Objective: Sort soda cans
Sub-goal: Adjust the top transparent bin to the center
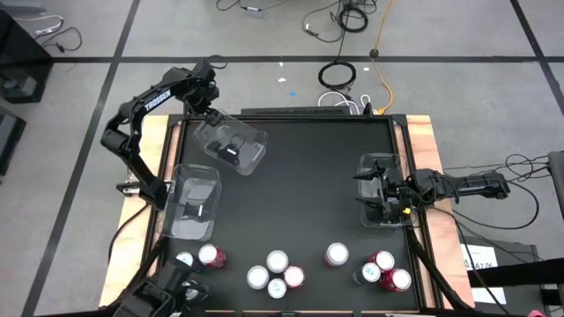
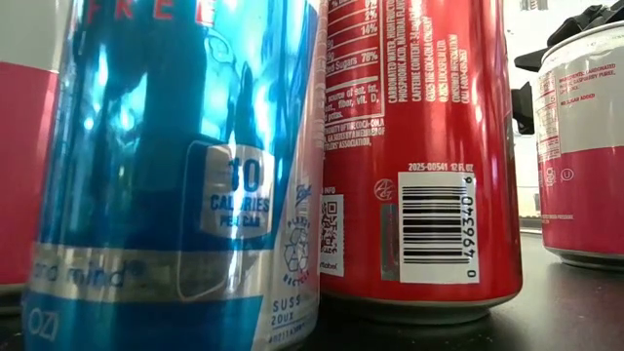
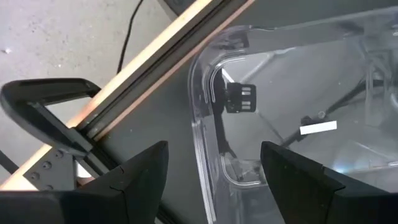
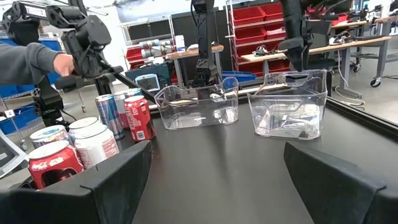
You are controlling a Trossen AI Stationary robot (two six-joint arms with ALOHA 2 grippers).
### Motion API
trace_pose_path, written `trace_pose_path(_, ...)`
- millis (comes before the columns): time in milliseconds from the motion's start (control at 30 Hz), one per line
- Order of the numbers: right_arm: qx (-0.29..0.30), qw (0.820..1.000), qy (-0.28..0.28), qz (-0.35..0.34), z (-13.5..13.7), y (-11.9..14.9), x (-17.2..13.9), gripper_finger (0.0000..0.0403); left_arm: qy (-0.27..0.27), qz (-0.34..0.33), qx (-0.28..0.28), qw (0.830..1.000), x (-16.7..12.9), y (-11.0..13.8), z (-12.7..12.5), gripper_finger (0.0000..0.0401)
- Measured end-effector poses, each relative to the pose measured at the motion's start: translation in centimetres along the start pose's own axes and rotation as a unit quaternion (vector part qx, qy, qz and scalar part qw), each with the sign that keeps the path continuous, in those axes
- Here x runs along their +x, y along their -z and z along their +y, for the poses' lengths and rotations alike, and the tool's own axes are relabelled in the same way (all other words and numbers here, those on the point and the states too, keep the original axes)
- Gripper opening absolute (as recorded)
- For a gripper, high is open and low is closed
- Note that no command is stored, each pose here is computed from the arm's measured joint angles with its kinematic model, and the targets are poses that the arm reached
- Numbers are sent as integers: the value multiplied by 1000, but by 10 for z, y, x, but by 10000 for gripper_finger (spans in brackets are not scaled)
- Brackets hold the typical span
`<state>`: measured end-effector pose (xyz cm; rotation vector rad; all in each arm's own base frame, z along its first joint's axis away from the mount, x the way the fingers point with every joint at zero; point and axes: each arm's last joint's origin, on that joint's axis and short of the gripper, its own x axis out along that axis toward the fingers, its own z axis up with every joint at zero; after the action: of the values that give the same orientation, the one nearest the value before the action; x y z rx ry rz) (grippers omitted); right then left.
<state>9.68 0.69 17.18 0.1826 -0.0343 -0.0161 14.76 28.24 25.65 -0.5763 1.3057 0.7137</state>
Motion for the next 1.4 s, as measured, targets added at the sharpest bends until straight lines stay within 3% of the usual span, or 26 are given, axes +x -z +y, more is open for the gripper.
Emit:
trace_pose_path(600, 0, 1000, 0, 0, 0, 0, 0, 359, 6, 56, -3, 998, 37, -8, 4, 264)
trace_pose_path(733, 0, 1000, 0, 0, 0, 0, 0, 359, -8, 72, -1, 997, 45, -9, 6, 245)
trace_pose_path(900, 0, 1000, 0, 0, 0, 0, 0, 359, -17, 74, -5, 997, 46, -9, 6, 201)
trace_pose_path(1400, 0, 1000, 0, 0, 0, 0, 0, 359, -19, 72, -27, 997, 46, -9, 6, 198)
